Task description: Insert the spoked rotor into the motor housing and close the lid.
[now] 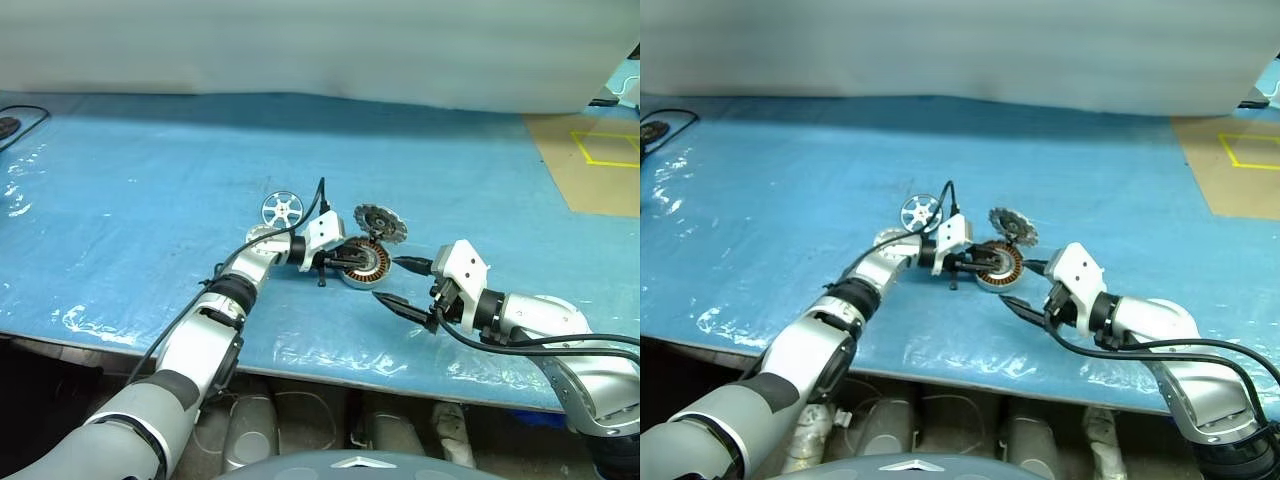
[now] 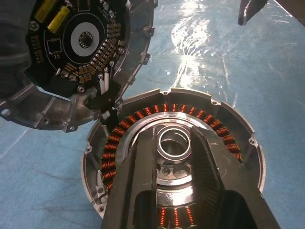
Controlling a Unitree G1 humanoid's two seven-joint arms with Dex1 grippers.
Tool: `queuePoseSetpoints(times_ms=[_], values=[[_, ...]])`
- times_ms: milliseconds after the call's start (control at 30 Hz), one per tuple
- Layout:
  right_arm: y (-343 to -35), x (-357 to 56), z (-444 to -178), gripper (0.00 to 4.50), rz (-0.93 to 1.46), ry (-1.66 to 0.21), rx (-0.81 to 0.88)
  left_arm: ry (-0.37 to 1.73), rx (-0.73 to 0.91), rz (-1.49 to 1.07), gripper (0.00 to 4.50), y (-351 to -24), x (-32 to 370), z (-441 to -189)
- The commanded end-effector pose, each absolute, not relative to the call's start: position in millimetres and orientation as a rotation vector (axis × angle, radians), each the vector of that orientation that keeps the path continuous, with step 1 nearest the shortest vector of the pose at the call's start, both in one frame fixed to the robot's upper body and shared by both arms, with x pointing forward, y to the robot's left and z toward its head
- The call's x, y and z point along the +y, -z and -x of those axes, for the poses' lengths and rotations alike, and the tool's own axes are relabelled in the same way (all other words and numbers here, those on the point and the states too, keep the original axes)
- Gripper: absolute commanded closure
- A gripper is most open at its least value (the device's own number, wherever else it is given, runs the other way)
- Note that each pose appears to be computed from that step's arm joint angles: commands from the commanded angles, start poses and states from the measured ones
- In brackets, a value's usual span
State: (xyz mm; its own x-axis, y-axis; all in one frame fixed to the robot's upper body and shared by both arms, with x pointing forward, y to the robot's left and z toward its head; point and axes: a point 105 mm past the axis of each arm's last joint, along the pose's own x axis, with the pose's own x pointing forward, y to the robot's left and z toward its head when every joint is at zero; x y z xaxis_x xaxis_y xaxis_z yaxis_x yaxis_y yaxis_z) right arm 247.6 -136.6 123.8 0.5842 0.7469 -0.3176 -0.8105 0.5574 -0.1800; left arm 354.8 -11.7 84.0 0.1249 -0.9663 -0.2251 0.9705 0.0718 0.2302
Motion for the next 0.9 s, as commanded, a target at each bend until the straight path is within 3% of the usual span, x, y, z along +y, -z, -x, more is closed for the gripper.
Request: queuePoseSetpoints(times_ms=[33, 900], values=[[-130, -134, -246, 0.8, 0.346, -0.933, 0.177, 1.436, 0.02, -0.372, 3.78, -87, -13, -359], [-129, -134, -250, 0.8, 0.364, -0.915, 0.174, 1.499, 0.06, -0.367, 3.78, -78, -13, -349]])
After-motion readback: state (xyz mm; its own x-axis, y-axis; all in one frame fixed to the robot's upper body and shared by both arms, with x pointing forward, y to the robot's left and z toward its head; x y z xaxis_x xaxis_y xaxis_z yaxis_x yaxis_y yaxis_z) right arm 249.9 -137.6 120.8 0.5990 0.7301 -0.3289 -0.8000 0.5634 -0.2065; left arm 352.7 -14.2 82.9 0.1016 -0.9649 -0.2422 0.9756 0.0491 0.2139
